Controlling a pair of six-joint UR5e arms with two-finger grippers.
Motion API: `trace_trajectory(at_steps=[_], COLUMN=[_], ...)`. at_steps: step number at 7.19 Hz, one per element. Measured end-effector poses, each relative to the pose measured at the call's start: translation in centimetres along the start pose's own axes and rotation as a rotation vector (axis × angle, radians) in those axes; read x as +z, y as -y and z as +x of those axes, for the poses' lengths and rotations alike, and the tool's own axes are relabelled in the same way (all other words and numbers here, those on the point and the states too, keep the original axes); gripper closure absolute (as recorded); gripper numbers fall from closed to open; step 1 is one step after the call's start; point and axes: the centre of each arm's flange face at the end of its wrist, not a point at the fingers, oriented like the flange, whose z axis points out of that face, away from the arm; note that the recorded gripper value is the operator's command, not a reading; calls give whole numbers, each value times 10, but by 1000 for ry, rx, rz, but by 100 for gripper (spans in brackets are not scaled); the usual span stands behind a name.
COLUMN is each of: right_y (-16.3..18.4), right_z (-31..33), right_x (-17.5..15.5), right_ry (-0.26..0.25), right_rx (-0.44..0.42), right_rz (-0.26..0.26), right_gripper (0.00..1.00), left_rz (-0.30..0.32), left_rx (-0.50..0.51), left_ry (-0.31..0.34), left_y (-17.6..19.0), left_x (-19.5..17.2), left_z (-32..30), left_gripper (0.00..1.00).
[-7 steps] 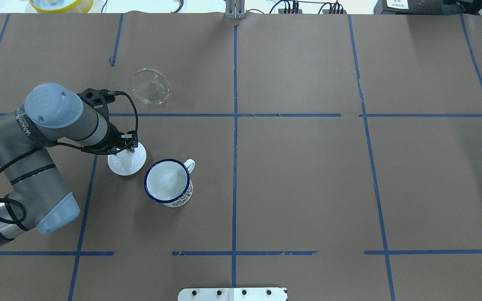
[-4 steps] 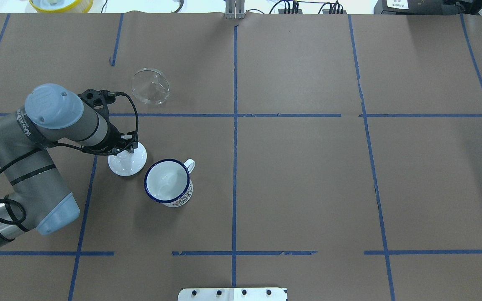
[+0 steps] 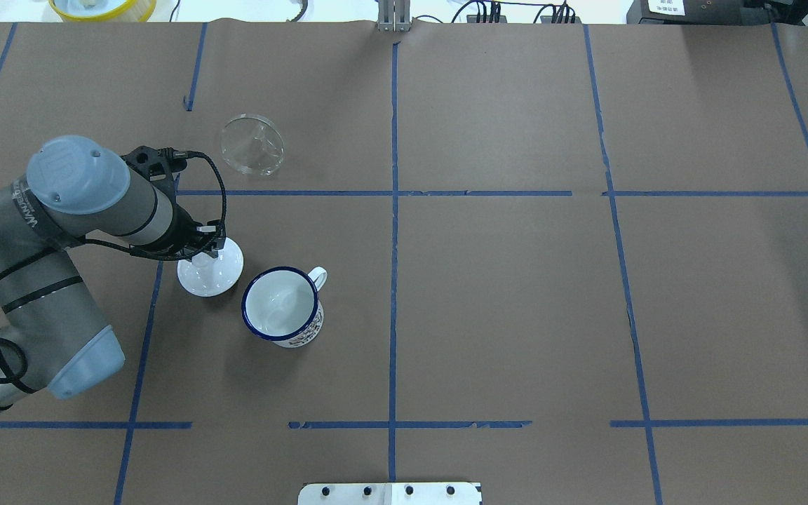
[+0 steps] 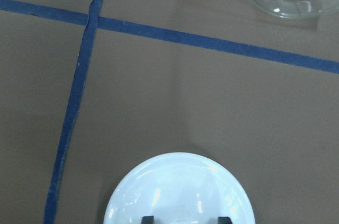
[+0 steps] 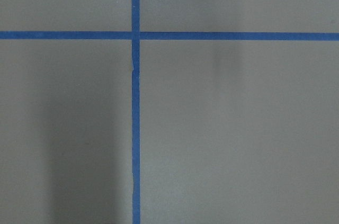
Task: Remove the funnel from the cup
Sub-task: 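Lower the left gripper and grasp the white lid by its knob, then lift the white lid and carry it over the mug with the left gripper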
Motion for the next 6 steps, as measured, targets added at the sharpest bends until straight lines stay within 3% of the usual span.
trace_trajectory(at_steps=[4,6], right_y=[0,0], right_z=[0,0], right_x=[0,0], right_ry=[0,0], right_rx=[0,0], right_rz=[0,0], right_gripper=[0,0], left_rz=[17,18], left_rx=[-57,-114], left_ry=[-29,-64], left_y=[-29,-36], left_x=[-113,-134], left_z=[23,42], left_gripper=[100,100])
